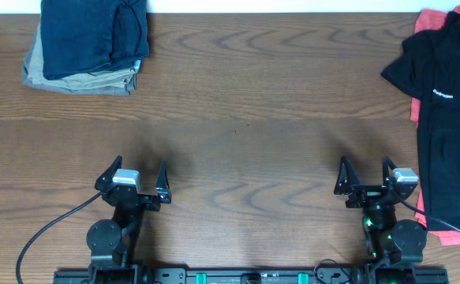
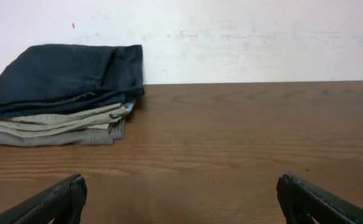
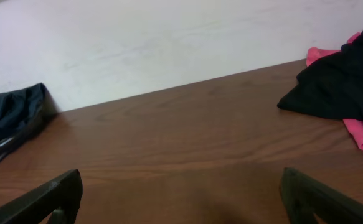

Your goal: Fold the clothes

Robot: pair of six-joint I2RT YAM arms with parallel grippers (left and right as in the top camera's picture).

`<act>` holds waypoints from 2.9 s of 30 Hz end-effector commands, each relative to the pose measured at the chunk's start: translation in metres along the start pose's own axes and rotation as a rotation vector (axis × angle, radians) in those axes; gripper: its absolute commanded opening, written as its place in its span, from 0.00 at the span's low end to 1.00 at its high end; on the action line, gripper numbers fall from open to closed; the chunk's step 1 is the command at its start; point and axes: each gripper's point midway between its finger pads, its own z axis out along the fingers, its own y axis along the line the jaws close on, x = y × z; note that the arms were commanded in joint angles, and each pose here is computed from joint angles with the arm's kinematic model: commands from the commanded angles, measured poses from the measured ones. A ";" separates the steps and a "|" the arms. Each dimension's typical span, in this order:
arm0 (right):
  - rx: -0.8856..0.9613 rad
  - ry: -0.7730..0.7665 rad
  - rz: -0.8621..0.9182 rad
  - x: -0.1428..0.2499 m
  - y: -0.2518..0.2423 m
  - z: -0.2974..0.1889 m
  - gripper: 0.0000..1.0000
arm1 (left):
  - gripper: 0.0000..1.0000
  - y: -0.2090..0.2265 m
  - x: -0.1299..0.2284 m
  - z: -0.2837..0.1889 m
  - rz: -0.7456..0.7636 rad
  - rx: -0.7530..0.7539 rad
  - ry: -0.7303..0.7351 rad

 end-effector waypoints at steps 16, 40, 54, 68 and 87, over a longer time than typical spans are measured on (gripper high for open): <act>0.000 0.005 -0.011 0.002 0.000 0.000 0.99 | 0.98 -0.001 0.015 0.001 -0.001 0.008 0.043; 0.000 0.005 -0.011 0.002 0.000 0.000 0.99 | 0.98 -0.001 0.015 0.001 -0.001 0.008 0.043; -0.001 0.005 0.005 0.001 0.000 0.000 0.99 | 0.98 -0.001 0.015 0.001 -0.001 0.008 0.043; -0.311 0.215 0.720 0.014 0.061 -0.012 0.99 | 0.98 -0.001 0.015 0.001 -0.001 0.008 0.043; -0.471 -0.027 0.315 -0.060 0.089 -0.027 0.99 | 0.98 -0.001 0.015 0.001 -0.001 0.008 0.043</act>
